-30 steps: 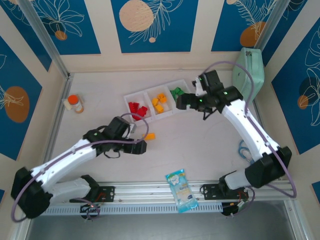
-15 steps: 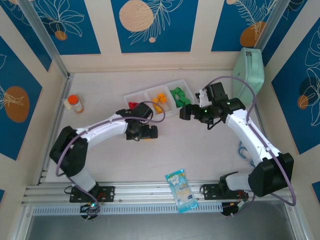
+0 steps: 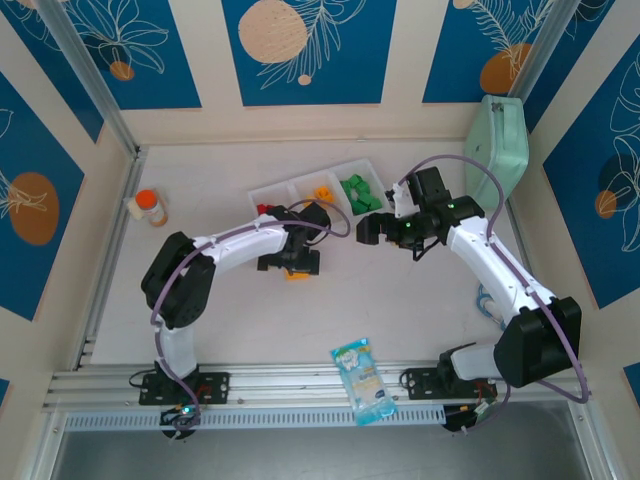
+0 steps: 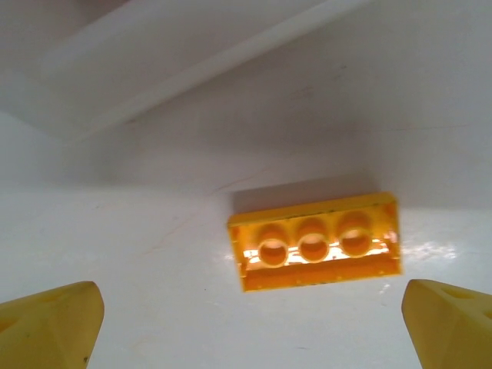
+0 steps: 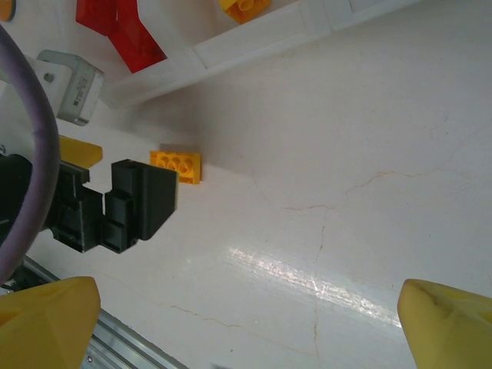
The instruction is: Sort the legos into containers by color
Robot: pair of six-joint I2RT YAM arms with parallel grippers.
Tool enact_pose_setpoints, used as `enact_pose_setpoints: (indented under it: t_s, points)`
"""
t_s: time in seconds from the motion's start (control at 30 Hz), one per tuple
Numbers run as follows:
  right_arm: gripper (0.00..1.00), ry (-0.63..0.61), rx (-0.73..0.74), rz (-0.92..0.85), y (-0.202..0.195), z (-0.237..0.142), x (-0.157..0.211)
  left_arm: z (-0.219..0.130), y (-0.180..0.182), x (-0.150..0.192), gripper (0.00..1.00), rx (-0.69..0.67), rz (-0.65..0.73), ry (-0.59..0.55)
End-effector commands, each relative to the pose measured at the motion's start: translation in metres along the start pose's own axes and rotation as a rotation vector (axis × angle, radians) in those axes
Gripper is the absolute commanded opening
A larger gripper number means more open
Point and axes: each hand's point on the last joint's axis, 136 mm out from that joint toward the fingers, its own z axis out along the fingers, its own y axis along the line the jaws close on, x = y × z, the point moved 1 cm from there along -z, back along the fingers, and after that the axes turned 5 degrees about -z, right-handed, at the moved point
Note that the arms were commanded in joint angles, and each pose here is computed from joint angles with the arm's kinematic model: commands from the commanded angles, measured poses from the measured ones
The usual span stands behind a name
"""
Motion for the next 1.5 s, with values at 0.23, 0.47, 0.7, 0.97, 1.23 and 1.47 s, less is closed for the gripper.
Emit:
enact_pose_setpoints:
  t_s: [0.23, 0.47, 0.7, 0.97, 1.23, 1.47]
  points:
    - [1.00, 0.006, -0.021, -0.027, 0.005, -0.004, 0.005, 0.010, -0.022, 0.010, 0.92, 0.083, 0.002, 0.076]
    - [1.00, 0.008, 0.000, -0.022, 0.001, -0.005, 0.008, 0.023, -0.025, 0.013, 0.89, 0.057, 0.010, 0.119]
    - [1.00, 0.018, -0.020, -0.023, 0.006, -0.004, 0.012, 0.034, -0.030, 0.015, 0.86, 0.058, -0.010, 0.148]
    - [1.00, 0.026, -0.011, -0.057, 0.009, -0.008, 0.014, 0.044, -0.033, 0.011, 0.74, 0.096, -0.057, 0.177]
    - [1.00, 0.042, 0.003, -0.043, 0.005, 0.001, 0.024, 0.051, -0.020, 0.014, 0.68, 0.077, -0.097, 0.174]
    - [1.00, 0.046, 0.002, -0.057, 0.011, 0.005, 0.029, 0.033, -0.034, 0.002, 0.58, 0.201, -0.083, 0.096]
